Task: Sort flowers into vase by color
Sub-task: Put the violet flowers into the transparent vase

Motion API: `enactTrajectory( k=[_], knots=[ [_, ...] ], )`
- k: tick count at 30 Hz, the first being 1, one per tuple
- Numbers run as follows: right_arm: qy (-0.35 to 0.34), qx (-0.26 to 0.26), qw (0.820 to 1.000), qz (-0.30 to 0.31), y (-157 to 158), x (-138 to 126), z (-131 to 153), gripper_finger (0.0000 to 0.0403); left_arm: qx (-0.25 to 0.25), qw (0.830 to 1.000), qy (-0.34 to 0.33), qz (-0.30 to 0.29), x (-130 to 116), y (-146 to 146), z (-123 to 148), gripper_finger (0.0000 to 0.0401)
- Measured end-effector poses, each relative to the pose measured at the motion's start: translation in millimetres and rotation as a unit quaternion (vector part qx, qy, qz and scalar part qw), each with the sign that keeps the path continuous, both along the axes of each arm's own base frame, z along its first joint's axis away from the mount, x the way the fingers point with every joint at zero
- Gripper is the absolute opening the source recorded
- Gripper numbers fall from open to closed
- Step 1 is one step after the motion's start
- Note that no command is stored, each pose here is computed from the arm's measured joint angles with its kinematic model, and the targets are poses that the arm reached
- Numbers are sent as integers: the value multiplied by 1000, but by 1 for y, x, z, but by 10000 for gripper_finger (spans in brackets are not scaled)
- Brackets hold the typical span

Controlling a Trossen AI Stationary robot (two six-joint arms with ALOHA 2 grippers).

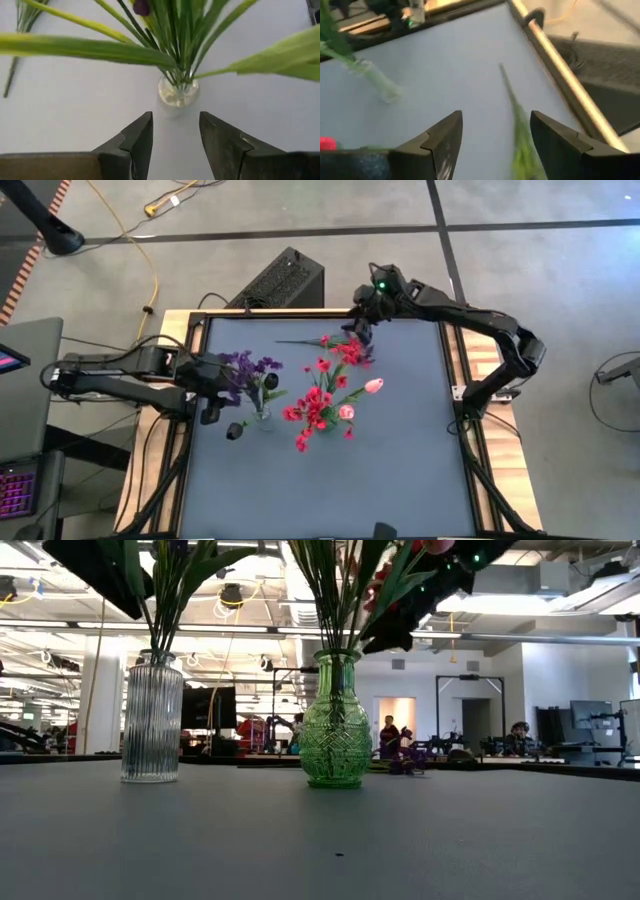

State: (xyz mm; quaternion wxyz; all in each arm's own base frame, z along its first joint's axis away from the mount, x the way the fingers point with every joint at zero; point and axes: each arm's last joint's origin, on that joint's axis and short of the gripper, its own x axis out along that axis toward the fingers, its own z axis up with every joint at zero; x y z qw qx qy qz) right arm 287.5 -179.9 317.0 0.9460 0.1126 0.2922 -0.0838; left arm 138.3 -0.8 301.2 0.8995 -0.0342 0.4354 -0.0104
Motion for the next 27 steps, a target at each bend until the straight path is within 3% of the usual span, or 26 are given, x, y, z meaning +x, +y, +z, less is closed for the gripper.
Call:
enactTrajectory(
  k=[6, 16, 27],
  knots=[
    [-31, -25, 999, -11, -12, -2, -30, 260, 31, 999, 8, 24, -12, 2, 9, 148],
    [-39, -17, 998, -38, -27, 4, -70, 260, 71, 995, -19, 74, -29, 6, 15, 148],
    [26, 18, 999, -23, -43, 26, -144, 260, 76, 994, -23, 80, -30, 6, 16, 148]
  ],
)
